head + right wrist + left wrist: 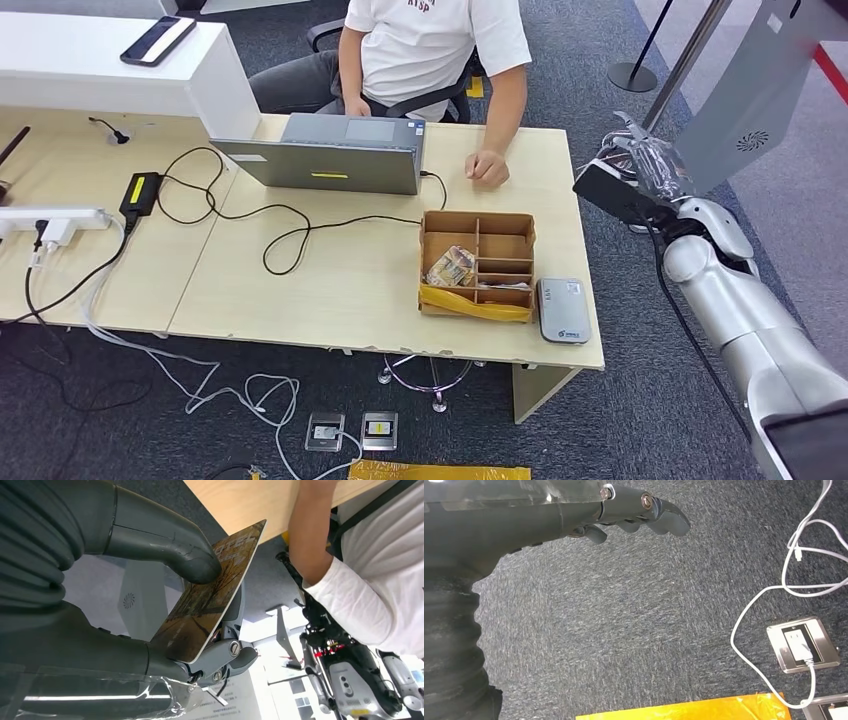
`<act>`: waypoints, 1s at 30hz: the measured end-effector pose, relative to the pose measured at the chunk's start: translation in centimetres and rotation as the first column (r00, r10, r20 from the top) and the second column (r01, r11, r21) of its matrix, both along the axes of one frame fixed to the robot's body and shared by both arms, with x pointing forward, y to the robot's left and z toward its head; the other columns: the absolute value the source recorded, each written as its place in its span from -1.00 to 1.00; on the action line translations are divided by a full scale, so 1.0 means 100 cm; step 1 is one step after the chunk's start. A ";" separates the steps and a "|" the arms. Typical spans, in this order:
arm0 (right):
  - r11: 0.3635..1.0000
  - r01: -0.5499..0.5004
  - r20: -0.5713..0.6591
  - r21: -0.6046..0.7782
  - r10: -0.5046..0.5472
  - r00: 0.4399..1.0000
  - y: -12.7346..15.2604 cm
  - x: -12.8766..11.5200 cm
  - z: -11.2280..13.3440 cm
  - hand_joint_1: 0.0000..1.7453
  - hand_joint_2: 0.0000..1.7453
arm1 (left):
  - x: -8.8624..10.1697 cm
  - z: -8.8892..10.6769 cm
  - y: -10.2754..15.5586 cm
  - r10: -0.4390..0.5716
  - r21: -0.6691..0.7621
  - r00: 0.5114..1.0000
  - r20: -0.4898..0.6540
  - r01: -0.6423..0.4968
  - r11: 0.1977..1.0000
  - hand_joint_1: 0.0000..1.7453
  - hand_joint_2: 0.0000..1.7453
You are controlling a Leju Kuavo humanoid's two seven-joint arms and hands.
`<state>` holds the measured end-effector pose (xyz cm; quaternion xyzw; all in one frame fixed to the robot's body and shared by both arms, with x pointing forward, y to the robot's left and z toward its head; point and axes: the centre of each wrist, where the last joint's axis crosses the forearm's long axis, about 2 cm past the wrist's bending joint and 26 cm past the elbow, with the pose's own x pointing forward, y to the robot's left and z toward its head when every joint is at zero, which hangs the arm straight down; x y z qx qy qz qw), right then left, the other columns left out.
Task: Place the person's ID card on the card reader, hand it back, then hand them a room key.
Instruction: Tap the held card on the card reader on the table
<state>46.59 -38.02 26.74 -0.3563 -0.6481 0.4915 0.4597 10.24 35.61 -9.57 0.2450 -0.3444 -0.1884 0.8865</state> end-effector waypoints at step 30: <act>0.998 0.068 -0.144 0.001 -0.067 0.987 -0.026 -0.058 -0.068 1.00 1.00 | 0.000 0.000 -0.003 -0.006 0.005 1.000 0.003 0.006 1.000 -1.00 1.00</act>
